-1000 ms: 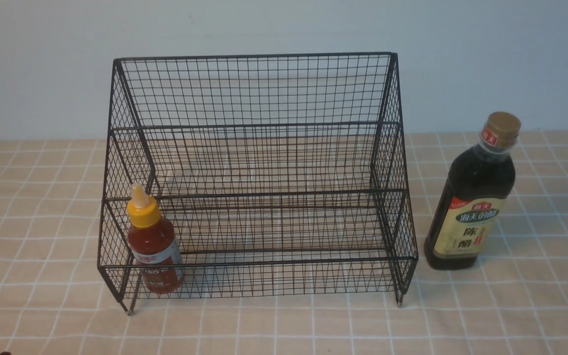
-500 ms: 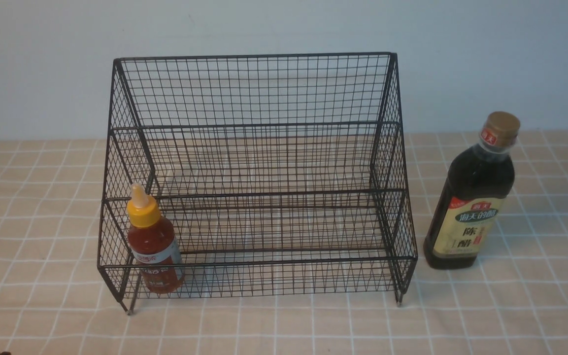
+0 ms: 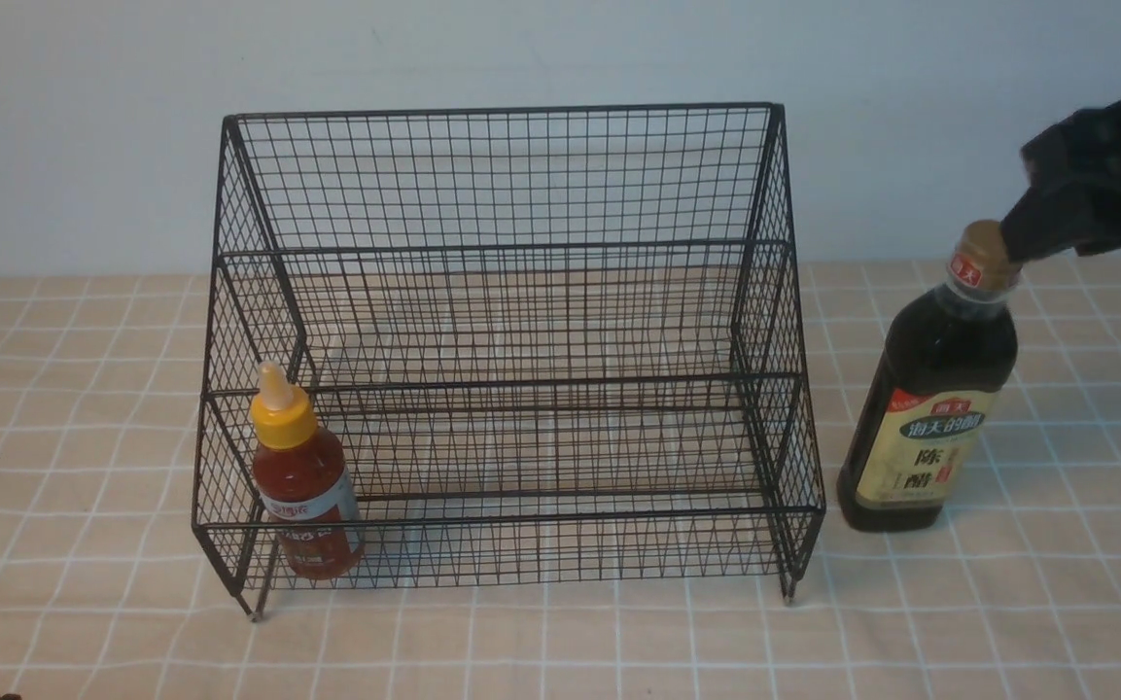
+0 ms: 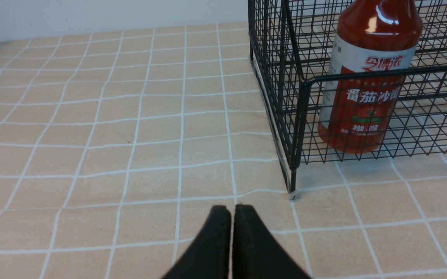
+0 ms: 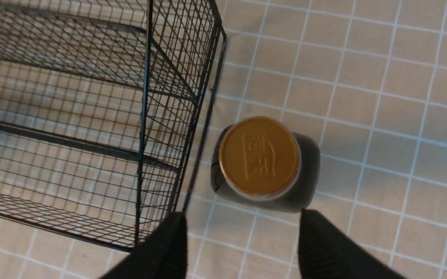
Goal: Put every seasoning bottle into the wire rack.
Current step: Use the right arm to grab the condiment bottle closest to it
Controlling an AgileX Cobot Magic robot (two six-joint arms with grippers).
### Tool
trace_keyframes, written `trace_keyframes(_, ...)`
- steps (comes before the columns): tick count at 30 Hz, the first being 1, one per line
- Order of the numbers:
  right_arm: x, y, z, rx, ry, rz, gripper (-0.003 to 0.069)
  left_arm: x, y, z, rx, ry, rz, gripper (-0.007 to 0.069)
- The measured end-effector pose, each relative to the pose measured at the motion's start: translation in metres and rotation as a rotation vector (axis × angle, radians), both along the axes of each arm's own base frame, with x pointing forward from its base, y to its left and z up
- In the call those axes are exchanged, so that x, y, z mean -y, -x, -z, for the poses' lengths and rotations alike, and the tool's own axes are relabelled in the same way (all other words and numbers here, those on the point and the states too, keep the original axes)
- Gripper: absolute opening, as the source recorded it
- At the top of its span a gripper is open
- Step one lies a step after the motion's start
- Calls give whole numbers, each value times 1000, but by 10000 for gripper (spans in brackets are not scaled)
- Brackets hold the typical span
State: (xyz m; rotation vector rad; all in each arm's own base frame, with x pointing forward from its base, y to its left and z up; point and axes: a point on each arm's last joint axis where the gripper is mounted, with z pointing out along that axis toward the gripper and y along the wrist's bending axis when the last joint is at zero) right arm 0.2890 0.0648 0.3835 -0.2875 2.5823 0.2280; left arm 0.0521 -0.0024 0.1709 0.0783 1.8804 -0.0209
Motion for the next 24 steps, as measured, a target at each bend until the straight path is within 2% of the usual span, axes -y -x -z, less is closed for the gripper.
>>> trace_keyframes(4,-5,-15,10,28,48,16,575,0,0,0,0,1,0,-7)
trace_keyframes(7,-7,-28,24,6,55,25,631,0,0,0,0,1,0,-7)
trace_keyframes(10,-9,-39,37,-17,63,27,633,0,0,0,0,1,0,-7)
trace_keyframes(13,-12,-50,53,-50,68,30,564,0,0,0,0,1,0,-7)
trace_keyframes(15,-13,-53,58,-68,60,29,455,0,0,0,0,1,0,-7)
trace_keyframes(16,-14,-53,58,-69,56,29,442,0,0,0,0,1,0,-7)
trace_keyframes(17,-14,-53,59,-71,53,29,395,0,0,0,0,1,0,-7)
trace_keyframes(18,-14,-54,56,-50,55,24,304,0,0,0,0,1,0,-7)
trace_keyframes(24,-13,-50,51,-36,56,20,315,0,0,0,0,1,0,-7)
